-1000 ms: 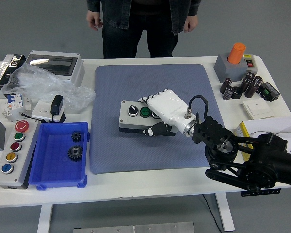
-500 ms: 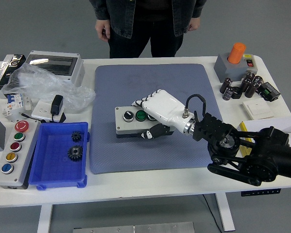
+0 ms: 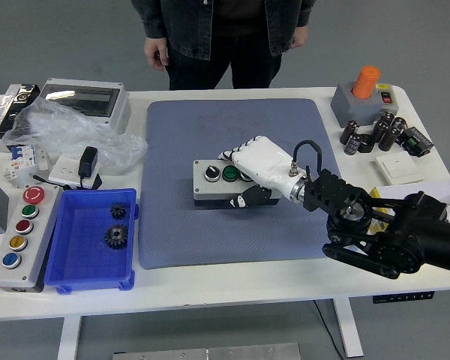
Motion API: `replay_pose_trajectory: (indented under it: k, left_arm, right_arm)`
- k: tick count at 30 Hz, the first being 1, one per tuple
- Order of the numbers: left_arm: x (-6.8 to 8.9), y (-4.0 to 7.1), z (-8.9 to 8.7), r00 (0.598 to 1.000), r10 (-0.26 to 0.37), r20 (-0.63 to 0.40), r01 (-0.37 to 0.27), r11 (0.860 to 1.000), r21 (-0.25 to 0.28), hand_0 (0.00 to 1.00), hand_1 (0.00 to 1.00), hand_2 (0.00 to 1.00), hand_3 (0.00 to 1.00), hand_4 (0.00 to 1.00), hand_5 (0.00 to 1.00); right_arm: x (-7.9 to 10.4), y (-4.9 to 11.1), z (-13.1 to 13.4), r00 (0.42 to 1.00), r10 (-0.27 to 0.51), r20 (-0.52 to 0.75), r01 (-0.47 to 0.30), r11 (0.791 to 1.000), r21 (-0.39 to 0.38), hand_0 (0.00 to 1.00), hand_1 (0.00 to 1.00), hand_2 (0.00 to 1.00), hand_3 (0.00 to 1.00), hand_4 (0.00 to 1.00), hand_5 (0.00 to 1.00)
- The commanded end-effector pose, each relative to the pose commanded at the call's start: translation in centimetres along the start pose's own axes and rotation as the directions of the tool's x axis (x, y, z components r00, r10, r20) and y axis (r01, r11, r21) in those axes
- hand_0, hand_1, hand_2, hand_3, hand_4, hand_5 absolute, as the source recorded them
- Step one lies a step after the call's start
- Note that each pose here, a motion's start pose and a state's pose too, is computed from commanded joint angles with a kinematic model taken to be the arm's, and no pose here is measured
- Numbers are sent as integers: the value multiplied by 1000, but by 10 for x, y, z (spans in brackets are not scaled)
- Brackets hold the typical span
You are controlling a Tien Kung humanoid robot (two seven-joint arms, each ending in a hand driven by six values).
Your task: Pick up the button,place it on the desk,press the button,press the button
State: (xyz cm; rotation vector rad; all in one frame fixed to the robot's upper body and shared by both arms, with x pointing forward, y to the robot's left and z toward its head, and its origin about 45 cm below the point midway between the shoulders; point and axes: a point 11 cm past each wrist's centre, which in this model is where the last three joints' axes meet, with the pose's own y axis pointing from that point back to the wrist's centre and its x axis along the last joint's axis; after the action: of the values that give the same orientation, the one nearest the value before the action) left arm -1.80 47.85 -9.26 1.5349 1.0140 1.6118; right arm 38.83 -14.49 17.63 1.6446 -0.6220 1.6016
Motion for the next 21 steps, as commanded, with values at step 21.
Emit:
replay_pose_trajectory:
  k: [21]
  left_arm:
    - [-2, 0, 5, 999, -1, 38, 2, 1000, -20, 670, 695, 617, 643, 613, 367]
  right_arm:
    - [-9, -1, 16, 995, -95, 42, 97, 994, -56, 532, 590, 575, 347, 609, 86]
